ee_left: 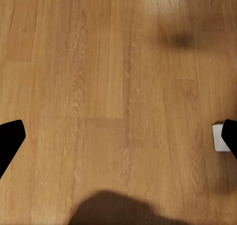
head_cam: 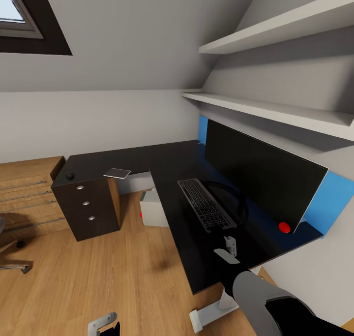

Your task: In the bedroom, organize the workspace by keeping the computer under the desk, ensuring the monitor is on the desk, placing the keyboard on the desk next to the monitor, placing the mouse on the desk next to the keyboard, moving the folder from the swivel chair onto the desk next to the mouse, stacking the notebook on top of the folder with the pen on top of the notebook, and positioning the swivel chair next to the desk.

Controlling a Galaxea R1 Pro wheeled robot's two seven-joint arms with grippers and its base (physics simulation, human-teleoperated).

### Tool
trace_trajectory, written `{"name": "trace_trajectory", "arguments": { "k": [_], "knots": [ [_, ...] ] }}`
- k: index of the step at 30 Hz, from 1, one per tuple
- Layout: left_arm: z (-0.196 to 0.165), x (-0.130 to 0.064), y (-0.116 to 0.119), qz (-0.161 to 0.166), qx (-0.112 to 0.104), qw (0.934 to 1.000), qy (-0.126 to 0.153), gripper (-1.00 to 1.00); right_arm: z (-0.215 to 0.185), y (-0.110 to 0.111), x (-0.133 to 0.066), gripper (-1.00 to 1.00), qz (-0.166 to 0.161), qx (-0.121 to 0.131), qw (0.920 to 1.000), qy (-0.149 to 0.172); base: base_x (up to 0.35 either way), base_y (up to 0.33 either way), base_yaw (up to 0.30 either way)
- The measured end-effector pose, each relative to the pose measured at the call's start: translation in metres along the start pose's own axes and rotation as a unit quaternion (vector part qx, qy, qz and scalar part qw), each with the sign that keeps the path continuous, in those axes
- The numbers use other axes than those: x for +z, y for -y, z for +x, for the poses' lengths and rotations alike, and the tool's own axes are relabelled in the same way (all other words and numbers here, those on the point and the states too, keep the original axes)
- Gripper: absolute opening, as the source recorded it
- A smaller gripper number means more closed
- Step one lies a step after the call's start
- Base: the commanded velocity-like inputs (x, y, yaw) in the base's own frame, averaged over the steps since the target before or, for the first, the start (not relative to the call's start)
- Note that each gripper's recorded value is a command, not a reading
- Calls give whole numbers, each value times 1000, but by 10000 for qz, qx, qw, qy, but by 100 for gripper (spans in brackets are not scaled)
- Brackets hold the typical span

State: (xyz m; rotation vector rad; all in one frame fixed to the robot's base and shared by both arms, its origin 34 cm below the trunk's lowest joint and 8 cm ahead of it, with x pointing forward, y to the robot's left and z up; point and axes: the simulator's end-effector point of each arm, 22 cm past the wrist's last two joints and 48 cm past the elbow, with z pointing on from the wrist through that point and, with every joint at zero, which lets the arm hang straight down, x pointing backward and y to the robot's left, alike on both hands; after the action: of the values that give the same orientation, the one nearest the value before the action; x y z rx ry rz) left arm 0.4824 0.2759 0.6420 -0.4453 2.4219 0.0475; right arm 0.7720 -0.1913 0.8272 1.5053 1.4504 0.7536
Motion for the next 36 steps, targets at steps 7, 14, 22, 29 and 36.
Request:
{"name": "trace_trajectory", "arguments": {
  "k": [7, 14, 22, 29, 36],
  "knots": [
    [0, 0, 0, 0, 0, 10000, 0, 100, 0, 0, 0, 100, 1, -8, 10000, 2, 0, 0, 0],
    [0, 0, 0, 0, 0, 10000, 0, 100, 0, 0, 0, 100, -6, -4, 10000, 4, 0, 0, 0],
    [0, 0, 0, 0, 0, 10000, 0, 100, 0, -1, 0, 100, -10, -7, 10000, 2, 0, -25, 0],
    [0, 0, 0, 0, 0, 10000, 0, 100, 0, -1, 0, 100, -10, -9, 10000, 2, 0, -93, 0],
    [0, 0, 0, 0, 0, 10000, 0, 100, 0, -1, 0, 100, -12, -13, 10000, 0, 0, -7, 0]
  ]
}}
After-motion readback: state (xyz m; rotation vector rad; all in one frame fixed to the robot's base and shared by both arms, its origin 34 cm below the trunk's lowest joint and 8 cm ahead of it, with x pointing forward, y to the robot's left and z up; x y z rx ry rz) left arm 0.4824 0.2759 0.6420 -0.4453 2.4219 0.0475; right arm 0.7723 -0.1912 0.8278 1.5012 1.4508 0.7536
